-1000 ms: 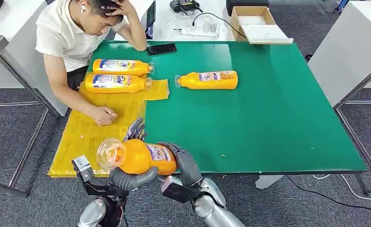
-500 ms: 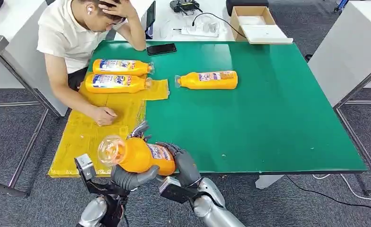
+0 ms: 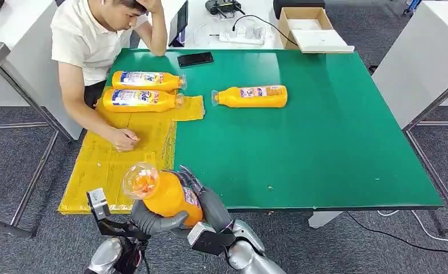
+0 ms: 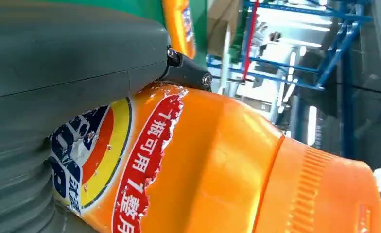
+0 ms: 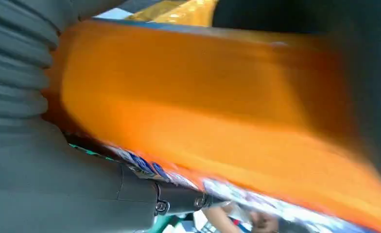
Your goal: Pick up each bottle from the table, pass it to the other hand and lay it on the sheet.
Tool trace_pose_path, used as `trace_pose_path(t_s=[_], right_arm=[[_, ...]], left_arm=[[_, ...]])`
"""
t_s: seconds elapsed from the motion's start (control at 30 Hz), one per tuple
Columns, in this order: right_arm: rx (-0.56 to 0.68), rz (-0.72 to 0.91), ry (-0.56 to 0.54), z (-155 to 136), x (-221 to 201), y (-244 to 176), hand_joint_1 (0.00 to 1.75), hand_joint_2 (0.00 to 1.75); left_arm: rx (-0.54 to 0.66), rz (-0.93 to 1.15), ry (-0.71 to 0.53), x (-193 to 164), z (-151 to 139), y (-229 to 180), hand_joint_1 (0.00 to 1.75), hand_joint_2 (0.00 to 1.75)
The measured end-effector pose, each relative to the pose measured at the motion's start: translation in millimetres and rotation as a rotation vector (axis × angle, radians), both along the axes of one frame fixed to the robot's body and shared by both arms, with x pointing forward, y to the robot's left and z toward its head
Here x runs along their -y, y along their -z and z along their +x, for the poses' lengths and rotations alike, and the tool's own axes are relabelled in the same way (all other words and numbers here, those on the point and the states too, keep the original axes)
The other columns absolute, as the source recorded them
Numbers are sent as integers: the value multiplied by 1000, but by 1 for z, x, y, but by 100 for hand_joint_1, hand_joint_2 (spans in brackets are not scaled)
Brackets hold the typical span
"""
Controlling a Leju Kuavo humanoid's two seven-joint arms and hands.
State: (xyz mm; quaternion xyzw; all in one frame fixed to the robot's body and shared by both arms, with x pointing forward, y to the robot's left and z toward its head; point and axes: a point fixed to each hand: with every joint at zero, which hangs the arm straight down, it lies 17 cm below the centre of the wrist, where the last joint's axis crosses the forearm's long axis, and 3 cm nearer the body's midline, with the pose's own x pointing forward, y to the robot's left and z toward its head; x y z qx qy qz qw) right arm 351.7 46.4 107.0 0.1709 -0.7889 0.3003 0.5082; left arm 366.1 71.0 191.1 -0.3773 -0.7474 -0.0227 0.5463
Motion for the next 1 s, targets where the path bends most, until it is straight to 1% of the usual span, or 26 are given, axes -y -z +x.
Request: trace_pose_path(t_s=[0.17,0.23,0.27,0.33,0.4,0.5,0.57,0.7,0.73,0.8,0.87,1.0], right_arm=[[28,29,-1,-6,-1,-14,0,0],[61,10,41,-4,4,-16,0,0],[77,4,60,-4,6,-17,0,0],[104,2,99,-6,12,-22,0,0],[174,13,139,-12,19,-38,0,0],[258,48,200,-18,28,-65,0,0],[283,55,225,-19,37,-73,0,0],[307,67,240,-23,44,-82,0,0],[315,69,249,-23,46,-84,0,0],[336,79,283,-23,55,-89,0,0],[343,88,312,-22,65,-92,0,0],[347,92,334,-21,75,-94,0,0]], left_arm=[[-2,10,-22,-8,4,1,175,175],[-22,78,-66,-9,10,9,175,175],[-35,111,-99,-12,16,13,175,175],[-54,216,-209,-25,30,26,175,175],[-49,322,-362,-49,50,33,175,175],[-5,477,-538,-80,63,40,175,175],[16,512,-584,-89,66,37,175,175],[18,536,-612,-97,68,39,175,175],[36,562,-645,-101,69,37,175,175],[104,657,-762,-116,70,29,175,175],[138,701,-830,-127,73,22,175,175],[148,709,-853,-134,76,18,175,175]])
